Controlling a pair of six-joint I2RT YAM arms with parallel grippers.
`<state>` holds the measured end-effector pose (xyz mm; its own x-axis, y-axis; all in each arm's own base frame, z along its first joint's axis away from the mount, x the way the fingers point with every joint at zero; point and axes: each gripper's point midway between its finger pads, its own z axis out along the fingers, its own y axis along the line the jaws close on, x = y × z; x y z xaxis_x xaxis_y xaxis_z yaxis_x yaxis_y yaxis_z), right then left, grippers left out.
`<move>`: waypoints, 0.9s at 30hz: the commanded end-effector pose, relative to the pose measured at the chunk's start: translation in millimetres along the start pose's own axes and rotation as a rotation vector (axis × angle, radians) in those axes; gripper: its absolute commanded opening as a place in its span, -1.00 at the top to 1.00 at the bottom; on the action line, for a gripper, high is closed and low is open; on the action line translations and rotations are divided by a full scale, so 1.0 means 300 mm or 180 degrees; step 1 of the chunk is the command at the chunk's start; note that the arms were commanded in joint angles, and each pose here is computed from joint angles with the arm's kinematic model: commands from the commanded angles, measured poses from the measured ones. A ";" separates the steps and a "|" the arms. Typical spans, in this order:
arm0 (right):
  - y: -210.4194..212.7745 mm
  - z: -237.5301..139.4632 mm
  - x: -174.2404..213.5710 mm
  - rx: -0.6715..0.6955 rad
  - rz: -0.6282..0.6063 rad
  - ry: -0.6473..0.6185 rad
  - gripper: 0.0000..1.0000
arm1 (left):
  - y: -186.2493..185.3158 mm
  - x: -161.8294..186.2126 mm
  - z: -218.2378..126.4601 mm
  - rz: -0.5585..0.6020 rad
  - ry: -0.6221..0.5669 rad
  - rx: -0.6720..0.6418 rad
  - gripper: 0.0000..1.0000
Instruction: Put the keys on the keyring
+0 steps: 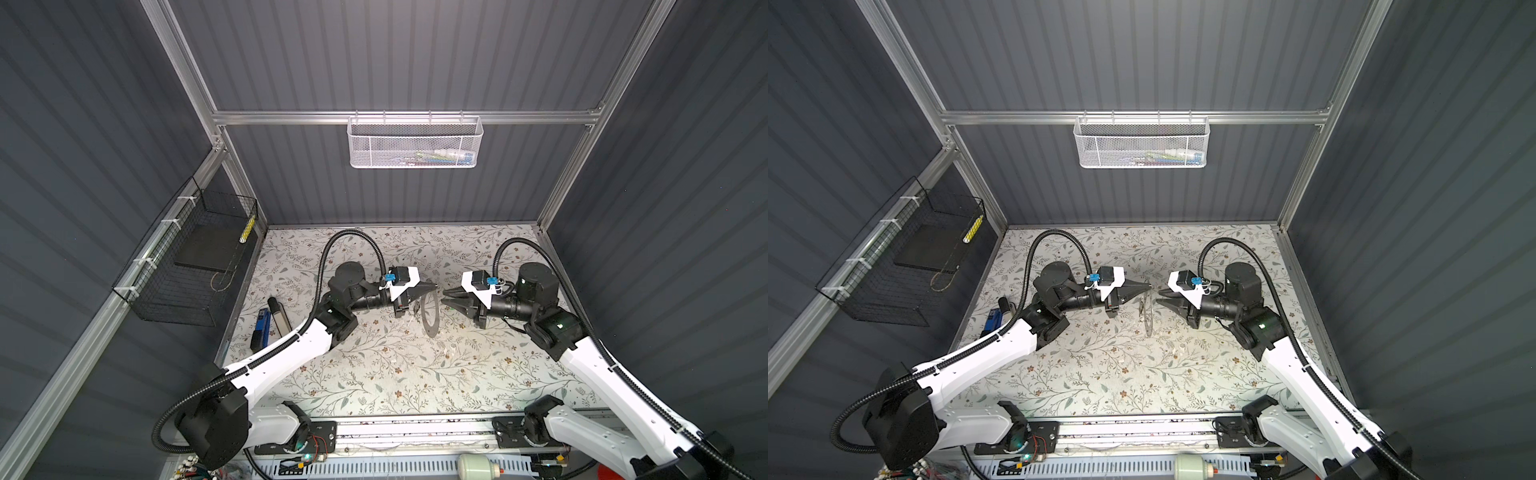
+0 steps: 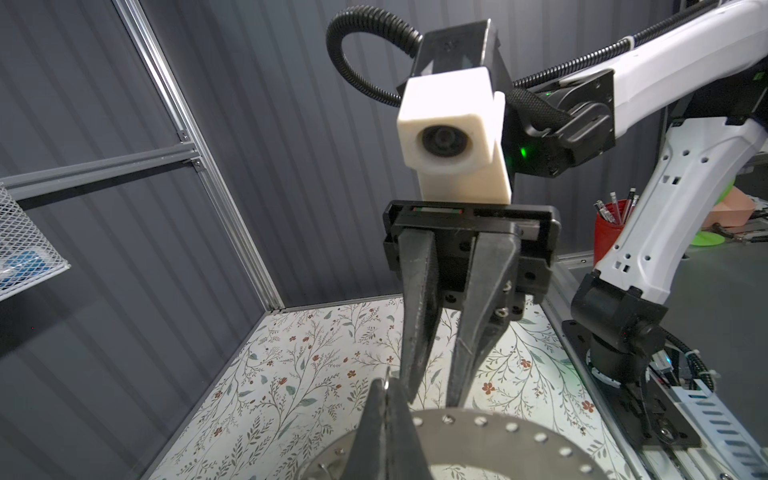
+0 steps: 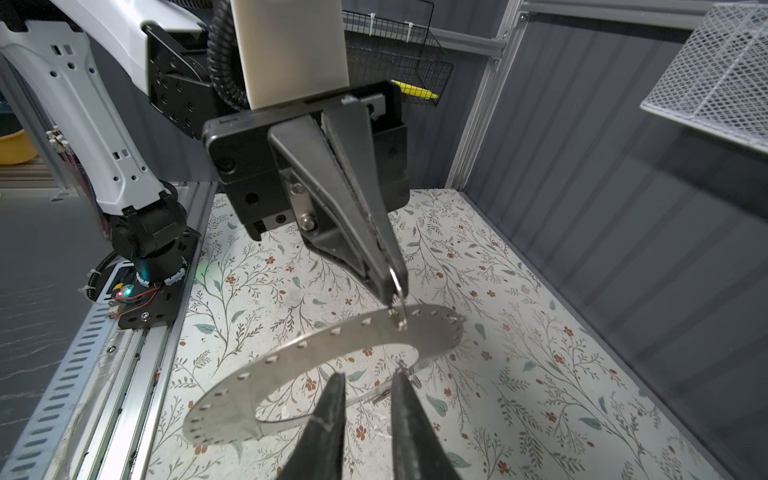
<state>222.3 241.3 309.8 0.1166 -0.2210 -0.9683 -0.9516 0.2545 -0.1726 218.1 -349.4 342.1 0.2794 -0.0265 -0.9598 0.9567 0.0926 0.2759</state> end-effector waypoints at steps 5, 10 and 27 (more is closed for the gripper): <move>-0.003 0.009 -0.053 -0.0081 -0.0055 -0.0221 0.60 | -0.004 -0.036 0.009 0.0029 -0.0140 0.0101 1.00; -0.010 0.022 -0.052 -0.0100 -0.0040 -0.0238 0.67 | -0.007 -0.036 0.012 0.0021 -0.0144 0.0140 1.00; -0.013 0.035 -0.031 -0.0117 -0.0028 -0.0186 0.68 | -0.035 -0.021 0.015 0.0041 -0.0129 0.0307 1.00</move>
<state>230.9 250.1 315.2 0.1299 -0.1780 -0.9754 -0.9563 0.2373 -0.1706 211.6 -353.2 335.7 0.2622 -0.0376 -0.9643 0.9649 0.0283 0.2612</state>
